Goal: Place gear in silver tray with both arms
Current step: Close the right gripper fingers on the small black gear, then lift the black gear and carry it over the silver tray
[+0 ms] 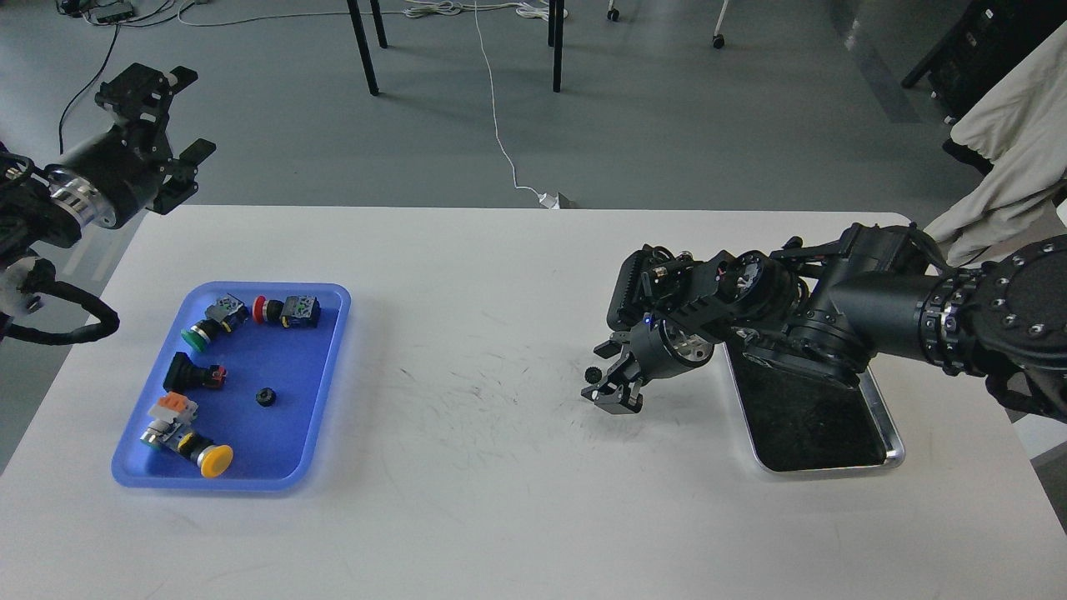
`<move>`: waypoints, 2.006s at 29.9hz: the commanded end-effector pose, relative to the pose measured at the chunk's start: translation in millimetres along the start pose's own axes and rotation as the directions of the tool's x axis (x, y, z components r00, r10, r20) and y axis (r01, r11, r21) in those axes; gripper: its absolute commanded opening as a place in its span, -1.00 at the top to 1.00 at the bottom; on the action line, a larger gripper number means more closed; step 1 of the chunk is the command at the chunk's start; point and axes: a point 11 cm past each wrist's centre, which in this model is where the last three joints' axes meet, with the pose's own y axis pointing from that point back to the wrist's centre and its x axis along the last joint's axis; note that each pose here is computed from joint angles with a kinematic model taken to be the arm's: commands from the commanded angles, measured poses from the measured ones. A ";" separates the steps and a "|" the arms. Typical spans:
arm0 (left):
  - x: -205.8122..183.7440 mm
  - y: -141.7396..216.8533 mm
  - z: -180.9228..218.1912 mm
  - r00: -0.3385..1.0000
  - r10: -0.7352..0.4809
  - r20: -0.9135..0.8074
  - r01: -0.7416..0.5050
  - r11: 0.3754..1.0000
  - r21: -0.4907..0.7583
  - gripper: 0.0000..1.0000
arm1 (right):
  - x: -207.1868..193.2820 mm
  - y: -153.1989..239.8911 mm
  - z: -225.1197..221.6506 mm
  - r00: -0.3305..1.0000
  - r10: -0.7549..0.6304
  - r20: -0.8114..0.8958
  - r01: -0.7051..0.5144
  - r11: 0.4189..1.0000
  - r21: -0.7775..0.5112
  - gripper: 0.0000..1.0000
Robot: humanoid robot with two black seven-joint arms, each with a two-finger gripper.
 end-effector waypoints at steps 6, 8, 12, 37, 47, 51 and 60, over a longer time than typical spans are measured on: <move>0.0 -0.1 0.4 1.000 0.000 0.000 0.000 1.000 -0.001 -0.98 | 3.0 -1.5 0.2 1.000 0.001 -0.007 -0.001 1.000 -0.003 0.02; 0.0 -0.1 0.4 1.000 0.000 0.000 0.000 1.000 -0.001 -0.98 | 2.4 -1.6 0.2 1.000 -0.001 -0.006 0.001 1.000 -0.003 0.03; -0.1 0.2 -0.4 1.000 0.000 0.000 0.000 1.000 0.000 -0.98 | 1.1 -1.5 0.2 1.000 -0.013 0.001 0.013 1.000 -0.003 0.08; 1.2 1.4 -1.3 1.000 0.003 0.000 -0.003 1.000 0.000 -0.98 | -0.2 -0.9 5.3 1.000 -0.025 0.010 0.025 0.999 -0.020 0.59; 2.2 4.1 -5.3 1.000 0.006 -0.003 -0.006 1.000 0.008 -0.98 | -1.7 -0.6 5.8 0.999 -0.038 0.016 0.038 0.999 -0.022 0.84; 3.4 6.0 -7.8 1.000 0.010 -0.004 -0.010 1.000 0.013 -0.98 | -2.0 1.7 8.3 0.999 -0.040 0.018 0.041 0.999 -0.028 0.97; 3.4 6.7 -9.3 1.000 0.011 -0.005 -0.011 1.000 0.016 -0.98 | -2.2 33.6 33.7 0.998 -0.045 0.034 0.048 0.995 -0.090 0.98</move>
